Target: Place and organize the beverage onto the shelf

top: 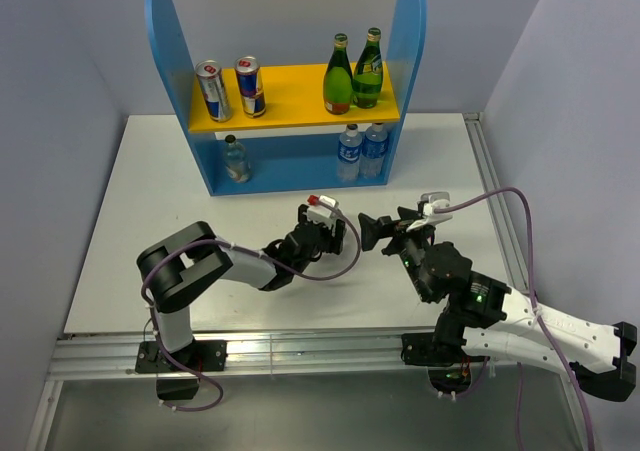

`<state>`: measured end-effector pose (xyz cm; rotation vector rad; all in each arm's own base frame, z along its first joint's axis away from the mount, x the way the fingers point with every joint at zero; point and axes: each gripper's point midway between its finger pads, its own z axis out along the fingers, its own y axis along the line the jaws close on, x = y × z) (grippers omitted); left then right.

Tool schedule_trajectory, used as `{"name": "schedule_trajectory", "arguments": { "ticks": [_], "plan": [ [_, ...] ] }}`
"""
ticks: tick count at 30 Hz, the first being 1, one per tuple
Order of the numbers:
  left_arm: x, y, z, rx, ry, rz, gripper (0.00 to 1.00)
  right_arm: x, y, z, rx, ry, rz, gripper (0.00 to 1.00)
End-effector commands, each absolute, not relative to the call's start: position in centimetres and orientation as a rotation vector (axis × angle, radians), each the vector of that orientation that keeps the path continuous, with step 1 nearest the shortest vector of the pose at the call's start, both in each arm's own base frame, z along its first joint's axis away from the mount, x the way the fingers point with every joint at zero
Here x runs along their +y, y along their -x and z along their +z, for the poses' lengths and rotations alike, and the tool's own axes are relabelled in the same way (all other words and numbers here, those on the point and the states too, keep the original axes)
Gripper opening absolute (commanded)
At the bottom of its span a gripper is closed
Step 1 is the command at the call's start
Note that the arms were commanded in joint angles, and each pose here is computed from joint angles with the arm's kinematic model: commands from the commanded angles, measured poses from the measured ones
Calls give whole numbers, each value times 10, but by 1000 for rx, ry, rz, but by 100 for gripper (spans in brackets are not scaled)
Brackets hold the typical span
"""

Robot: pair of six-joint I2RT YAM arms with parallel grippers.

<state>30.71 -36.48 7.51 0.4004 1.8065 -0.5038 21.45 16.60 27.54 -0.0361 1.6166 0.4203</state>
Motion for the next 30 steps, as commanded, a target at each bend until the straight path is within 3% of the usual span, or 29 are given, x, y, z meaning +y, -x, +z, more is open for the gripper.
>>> {"name": "schedule_trajectory", "arguments": {
  "ticks": [1, 14, 30],
  "plan": [
    [-349, -328, 103, 1734, -301, -423, 0, 166, -215, 281, 1593, 0, 444, 100],
    [-258, -414, 152, 1658, -68, -314, 0, 170, -216, 281, 1600, 16, 442, 100],
    [-213, -459, 193, 1563, 10, -271, 0, 176, -220, 275, 1611, 32, 412, 100]
  ]
}}
